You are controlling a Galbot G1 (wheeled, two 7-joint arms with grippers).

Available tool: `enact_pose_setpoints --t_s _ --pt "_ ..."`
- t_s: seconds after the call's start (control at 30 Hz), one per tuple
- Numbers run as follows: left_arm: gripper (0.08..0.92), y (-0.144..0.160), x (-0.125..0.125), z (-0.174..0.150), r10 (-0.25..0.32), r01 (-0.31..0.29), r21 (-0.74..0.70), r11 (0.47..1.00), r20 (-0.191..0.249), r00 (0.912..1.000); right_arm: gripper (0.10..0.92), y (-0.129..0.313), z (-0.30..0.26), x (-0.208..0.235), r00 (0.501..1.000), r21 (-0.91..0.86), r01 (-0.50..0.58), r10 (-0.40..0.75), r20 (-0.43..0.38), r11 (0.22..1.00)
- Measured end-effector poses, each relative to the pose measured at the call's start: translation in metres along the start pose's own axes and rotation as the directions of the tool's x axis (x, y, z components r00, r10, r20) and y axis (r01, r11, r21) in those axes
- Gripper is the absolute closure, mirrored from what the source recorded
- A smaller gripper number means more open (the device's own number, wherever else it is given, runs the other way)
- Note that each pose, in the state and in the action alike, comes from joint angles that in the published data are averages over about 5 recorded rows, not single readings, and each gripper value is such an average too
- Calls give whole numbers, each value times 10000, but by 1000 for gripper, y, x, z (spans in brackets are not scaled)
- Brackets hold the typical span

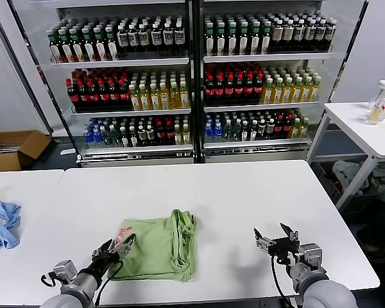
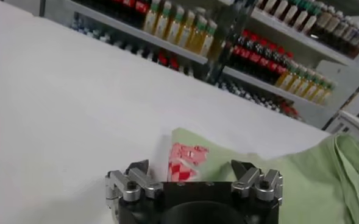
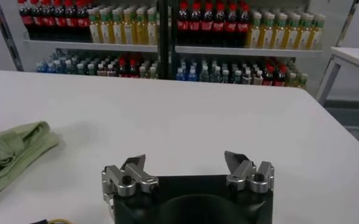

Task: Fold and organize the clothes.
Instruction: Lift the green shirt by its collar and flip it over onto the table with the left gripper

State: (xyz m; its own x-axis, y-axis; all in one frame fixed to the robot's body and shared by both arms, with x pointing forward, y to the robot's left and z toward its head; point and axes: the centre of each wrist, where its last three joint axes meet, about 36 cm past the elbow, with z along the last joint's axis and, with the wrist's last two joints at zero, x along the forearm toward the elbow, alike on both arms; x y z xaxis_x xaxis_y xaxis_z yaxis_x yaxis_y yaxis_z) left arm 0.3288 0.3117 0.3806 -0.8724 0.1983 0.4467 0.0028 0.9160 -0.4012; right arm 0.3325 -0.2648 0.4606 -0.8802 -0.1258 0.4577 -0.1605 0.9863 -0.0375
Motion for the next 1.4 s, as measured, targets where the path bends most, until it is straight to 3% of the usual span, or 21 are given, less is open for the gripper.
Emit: enact_pose_setpoints --t_s 0.13,0.23,0.8,1.0,1.23,1.4 --pt "189 3 -2 0 -12 14 131 9999 -145 9999 200 0 -1 1 10000 -6 -15 15 14 10000" --pt "250 5 -2 -1 78 -68 401 9992 -244 9997 199 0 -1 2 10000 -13 -25 25 17 10000" --pt "744 26 -6 3 1019 -781 3333 9396 -545 9933 200 0 -2 10 9999 -53 -122 122 59 9999" --pt "881 31 -4 -2 1306 -1071 4253 8987 -264 9911 199 0 -2 13 9998 -90 -168 168 86 9998" --pt "890 43 4 -20 1427 -1419 4995 8546 369 9891 200 0 -3 18 9997 -143 -205 207 127 9997" --pt "890 64 18 -46 1089 -1416 5066 8505 937 9896 200 1 -4 20 9996 -191 -197 200 180 9996"
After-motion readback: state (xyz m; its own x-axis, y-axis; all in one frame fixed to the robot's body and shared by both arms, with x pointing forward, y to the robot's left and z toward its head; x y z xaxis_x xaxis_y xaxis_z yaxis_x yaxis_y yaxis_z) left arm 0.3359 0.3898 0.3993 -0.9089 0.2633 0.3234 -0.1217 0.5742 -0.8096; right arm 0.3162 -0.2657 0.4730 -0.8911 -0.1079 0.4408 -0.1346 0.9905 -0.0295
